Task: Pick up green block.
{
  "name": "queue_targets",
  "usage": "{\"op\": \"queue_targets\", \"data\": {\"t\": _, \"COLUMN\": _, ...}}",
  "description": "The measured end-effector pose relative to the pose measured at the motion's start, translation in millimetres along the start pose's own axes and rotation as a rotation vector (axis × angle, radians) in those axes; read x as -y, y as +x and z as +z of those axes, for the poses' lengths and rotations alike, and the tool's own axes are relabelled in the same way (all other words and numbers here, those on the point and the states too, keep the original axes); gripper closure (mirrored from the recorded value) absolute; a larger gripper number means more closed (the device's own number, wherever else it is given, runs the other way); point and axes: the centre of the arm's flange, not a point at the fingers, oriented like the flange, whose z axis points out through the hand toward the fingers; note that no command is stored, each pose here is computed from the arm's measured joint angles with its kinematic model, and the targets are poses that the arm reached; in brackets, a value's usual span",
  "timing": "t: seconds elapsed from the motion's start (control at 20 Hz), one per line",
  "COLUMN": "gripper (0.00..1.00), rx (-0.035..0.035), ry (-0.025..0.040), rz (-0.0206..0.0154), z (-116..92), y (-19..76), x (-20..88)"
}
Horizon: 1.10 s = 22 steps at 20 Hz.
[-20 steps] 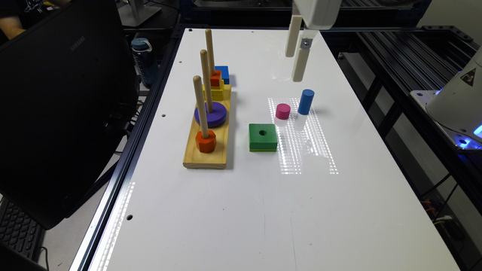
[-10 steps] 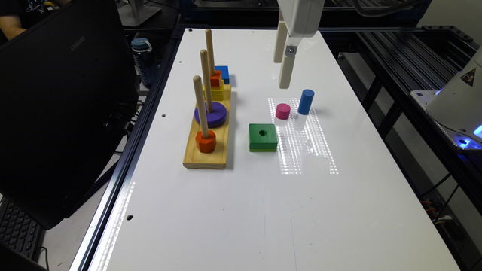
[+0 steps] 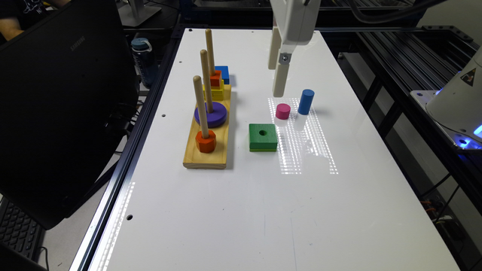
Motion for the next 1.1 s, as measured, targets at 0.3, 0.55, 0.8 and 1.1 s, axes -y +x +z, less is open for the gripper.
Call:
{"op": "queue_targets", "data": {"t": 0.3, "gripper": 0.0, "rx": 0.0046, "ry": 0.0048, "rz": 0.0003, "z": 2.9, "y": -5.0, "x": 17.4}}
{"op": "queue_targets", "data": {"t": 0.55, "gripper": 0.0, "rx": 0.0061, "ry": 0.003, "rz": 0.0005, "z": 3.3, "y": -5.7, "x": 17.6}}
{"op": "queue_targets", "data": {"t": 0.8, "gripper": 0.0, "rx": 0.0135, "ry": -0.0045, "rz": 0.0005, "z": 10.3, "y": -6.9, "x": 16.3}}
{"op": "queue_targets", "data": {"t": 1.1, "gripper": 0.0, "rx": 0.0246, "ry": -0.0067, "rz": 0.0016, "z": 33.9, "y": -5.1, "x": 17.9}}
